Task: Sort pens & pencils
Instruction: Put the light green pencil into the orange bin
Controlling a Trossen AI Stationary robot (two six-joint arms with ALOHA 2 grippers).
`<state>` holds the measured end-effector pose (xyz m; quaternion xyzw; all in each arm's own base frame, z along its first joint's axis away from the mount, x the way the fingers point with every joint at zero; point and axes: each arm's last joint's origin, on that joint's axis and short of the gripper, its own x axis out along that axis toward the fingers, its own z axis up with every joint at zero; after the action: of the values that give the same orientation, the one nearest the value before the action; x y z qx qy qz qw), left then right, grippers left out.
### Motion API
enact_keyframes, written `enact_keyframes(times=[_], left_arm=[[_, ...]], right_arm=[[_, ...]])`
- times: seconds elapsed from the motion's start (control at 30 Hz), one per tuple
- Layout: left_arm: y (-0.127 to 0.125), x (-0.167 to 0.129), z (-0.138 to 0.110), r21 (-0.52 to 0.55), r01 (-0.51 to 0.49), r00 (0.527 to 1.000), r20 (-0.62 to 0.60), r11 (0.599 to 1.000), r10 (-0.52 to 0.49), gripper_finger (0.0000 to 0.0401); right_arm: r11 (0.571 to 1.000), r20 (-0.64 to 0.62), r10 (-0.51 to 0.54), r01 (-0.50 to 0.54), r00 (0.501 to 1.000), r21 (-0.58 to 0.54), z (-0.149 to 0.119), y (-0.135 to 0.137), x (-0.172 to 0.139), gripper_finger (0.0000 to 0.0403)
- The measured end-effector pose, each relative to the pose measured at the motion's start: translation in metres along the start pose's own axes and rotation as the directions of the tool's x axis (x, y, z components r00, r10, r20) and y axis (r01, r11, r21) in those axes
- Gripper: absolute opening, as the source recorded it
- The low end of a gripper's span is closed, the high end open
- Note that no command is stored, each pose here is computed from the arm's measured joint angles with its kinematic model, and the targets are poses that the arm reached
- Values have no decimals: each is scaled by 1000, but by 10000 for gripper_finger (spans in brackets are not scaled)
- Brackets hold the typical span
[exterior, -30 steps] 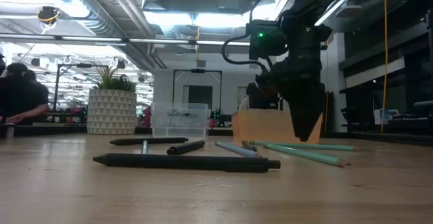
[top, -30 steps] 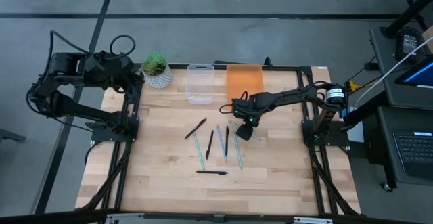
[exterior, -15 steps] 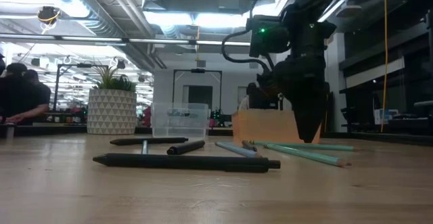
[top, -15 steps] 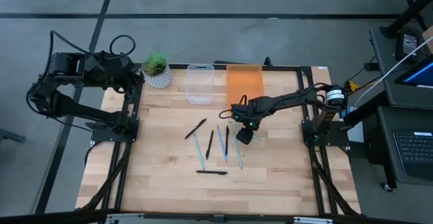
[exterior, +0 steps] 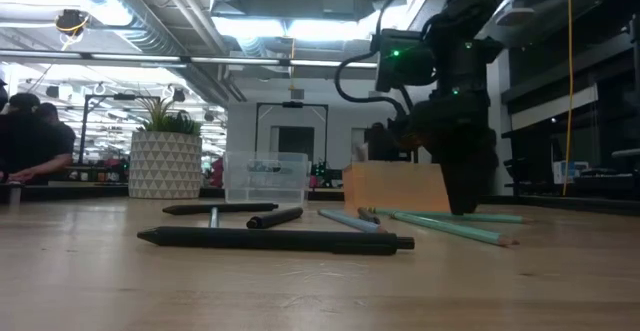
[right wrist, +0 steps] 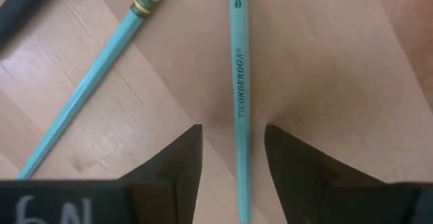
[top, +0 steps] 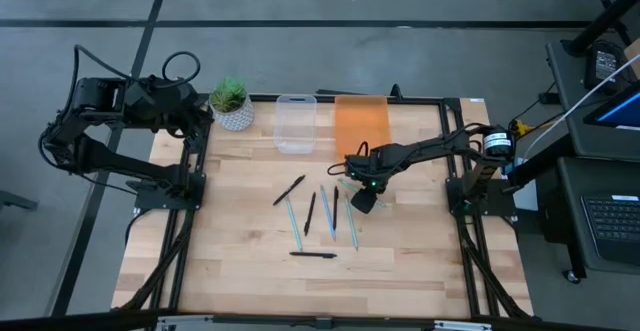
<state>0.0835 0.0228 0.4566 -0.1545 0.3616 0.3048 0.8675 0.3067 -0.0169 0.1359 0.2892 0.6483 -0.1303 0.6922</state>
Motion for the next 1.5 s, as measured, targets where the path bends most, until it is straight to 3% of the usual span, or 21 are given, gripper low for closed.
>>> enact_keyframes(times=[0.27,0.7,1.5], left_arm=[[0,0,0,0,0,1000,0,1000,0,86],[0,0,0,0,0,1000,0,1000,0,86],[0,0,0,1,0,1000,0,1000,0,86]], right_arm=[[1000,0,-4,4,1000,-5,1,1,-1,159],[1000,1,12,-12,1000,-9,1,4,0,97],[999,18,-41,40,999,34,-8,14,3,94]])
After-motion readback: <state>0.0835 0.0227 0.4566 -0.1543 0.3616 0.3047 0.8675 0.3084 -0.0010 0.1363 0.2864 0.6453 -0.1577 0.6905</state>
